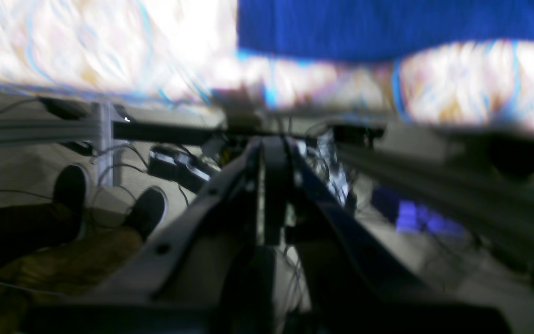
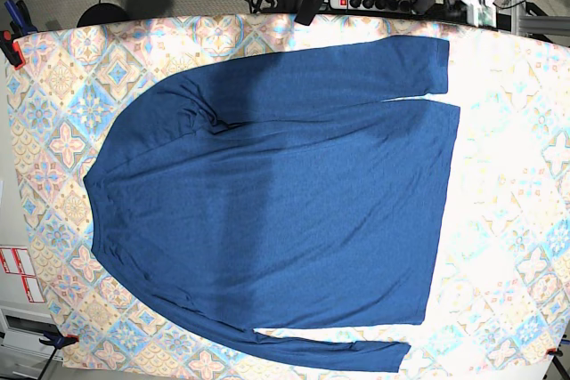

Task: Fold the T-shirt properly

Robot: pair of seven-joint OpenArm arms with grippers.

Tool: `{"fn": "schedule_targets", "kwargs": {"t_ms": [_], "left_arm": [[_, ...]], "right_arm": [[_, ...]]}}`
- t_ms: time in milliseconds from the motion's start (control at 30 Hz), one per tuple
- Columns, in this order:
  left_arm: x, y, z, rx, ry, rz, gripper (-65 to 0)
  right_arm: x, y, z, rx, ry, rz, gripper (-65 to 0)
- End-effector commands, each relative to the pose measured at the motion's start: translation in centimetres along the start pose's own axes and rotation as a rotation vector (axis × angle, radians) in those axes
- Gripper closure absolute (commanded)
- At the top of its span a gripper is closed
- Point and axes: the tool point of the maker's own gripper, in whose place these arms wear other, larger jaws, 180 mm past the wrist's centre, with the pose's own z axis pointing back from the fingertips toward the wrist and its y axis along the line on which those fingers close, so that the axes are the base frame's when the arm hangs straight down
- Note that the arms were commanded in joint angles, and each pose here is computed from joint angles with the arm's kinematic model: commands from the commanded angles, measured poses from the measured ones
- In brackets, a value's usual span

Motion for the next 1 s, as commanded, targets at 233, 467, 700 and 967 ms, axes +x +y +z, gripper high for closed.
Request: {"fn": "schedule_targets", "kwargs": {"t_ms": [233, 467, 700, 967], "left_arm": [[3.7, -1.0, -1.3, -0.051, -0.098, 0.105, -20.6], [3.4, -1.9, -3.5, -0.123, -0.025, 0.306, -26.7], [1.7, -1.9, -4.7, -0.126, 0.027, 0.457, -26.7], [0.7, -1.1, -5.3, -0.093, 0.038, 0.515, -26.7]], "right_arm": [[6.5, -0.5, 0.2, -0.017, -0.083, 0.000, 0.0], [8.8, 0.1, -1.0, -0.013, -0.103, -0.026, -2.6], [9.3, 1.5, -1.1, 0.021, -0.115, -0.029, -8.4], [10.2, 1.5, -1.3, 0.018, -0.137, -0.035, -8.6]]}}
